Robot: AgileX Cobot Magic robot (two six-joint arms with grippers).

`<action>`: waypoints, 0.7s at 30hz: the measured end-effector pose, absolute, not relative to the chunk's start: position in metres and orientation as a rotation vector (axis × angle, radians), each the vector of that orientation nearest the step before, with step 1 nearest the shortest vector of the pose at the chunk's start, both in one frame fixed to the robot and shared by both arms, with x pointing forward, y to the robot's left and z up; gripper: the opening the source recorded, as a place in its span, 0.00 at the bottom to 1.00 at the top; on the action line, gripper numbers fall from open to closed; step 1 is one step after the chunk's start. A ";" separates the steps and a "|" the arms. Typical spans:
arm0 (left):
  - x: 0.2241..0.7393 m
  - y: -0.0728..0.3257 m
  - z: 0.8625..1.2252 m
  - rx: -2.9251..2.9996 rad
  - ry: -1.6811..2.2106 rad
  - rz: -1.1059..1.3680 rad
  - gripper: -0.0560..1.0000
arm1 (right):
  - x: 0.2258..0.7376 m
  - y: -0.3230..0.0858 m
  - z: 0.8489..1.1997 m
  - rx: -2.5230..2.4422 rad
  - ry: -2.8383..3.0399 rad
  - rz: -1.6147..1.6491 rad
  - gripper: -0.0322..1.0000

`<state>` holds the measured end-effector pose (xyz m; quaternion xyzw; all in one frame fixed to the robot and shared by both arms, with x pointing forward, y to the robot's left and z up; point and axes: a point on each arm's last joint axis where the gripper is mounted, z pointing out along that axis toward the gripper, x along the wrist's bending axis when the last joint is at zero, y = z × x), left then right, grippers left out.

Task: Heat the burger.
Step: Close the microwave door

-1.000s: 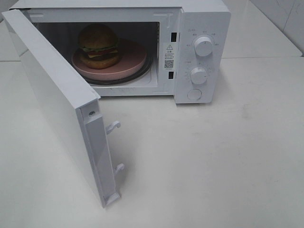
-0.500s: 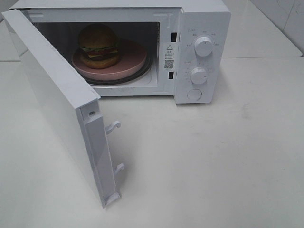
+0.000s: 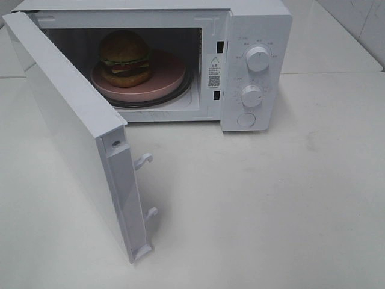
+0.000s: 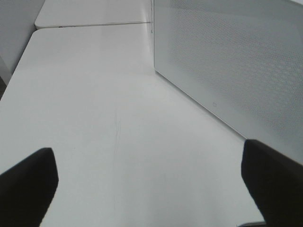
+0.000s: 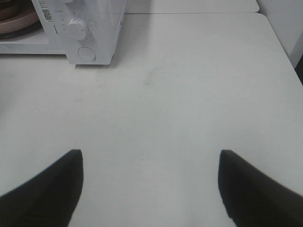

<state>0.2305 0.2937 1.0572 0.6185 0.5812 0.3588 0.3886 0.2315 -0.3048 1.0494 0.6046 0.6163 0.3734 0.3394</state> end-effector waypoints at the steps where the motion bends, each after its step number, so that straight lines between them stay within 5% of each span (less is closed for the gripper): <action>1: 0.230 0.294 1.057 1.573 1.478 0.913 0.97 | 0.232 -0.305 1.049 1.574 1.605 0.972 0.77; 11: 0.237 0.294 1.071 1.565 1.474 0.919 0.87 | 0.232 -0.305 1.049 1.574 1.605 0.972 0.77; 21: 0.275 0.296 1.079 1.586 1.520 0.890 0.38 | 0.232 -0.305 1.049 1.574 1.605 0.972 0.77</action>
